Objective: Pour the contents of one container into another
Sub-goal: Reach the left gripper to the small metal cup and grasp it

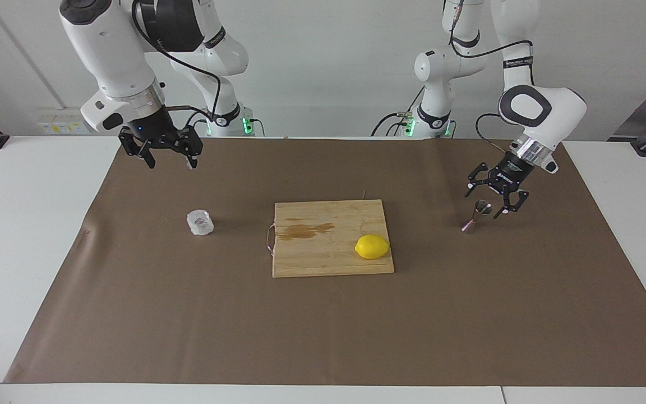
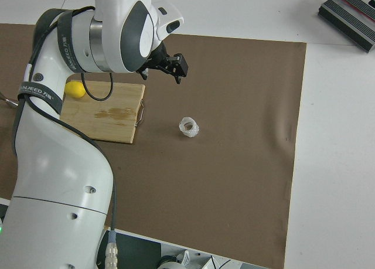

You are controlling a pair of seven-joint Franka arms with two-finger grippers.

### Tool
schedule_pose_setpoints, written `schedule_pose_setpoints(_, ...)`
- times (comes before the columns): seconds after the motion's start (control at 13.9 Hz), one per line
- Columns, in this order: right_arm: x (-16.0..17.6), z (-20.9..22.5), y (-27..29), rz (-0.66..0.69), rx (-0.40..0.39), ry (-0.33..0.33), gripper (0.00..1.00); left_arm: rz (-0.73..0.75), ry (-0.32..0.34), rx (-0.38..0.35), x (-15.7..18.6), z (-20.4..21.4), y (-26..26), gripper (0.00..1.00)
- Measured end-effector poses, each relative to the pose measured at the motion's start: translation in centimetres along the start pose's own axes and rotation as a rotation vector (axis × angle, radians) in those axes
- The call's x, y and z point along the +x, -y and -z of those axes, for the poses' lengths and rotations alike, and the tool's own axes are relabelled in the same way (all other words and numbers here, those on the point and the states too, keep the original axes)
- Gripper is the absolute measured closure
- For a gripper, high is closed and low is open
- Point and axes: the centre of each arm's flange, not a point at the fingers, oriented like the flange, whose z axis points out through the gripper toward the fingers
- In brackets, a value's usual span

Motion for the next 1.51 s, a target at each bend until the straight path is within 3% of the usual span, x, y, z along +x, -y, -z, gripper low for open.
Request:
schedule_pose_setpoints(1.15, 0.00, 0.00, 0.00, 0.000, 0.000, 0.000, 0.00, 0.008, -0.008, -0.017, 0.35, -0.10, 0.00, 0.23)
schedule_pose_setpoints(1.22, 0.00, 0.00, 0.00, 0.000, 0.000, 0.000, 0.00, 0.008, -0.008, -0.017, 0.36, -0.10, 0.00, 0.30)
schedule_pose_setpoints(1.51, 0.00, 0.00, 0.00, 0.000, 0.000, 0.000, 0.00, 0.009, -0.008, -0.018, 0.39, -0.10, -0.01, 0.35)
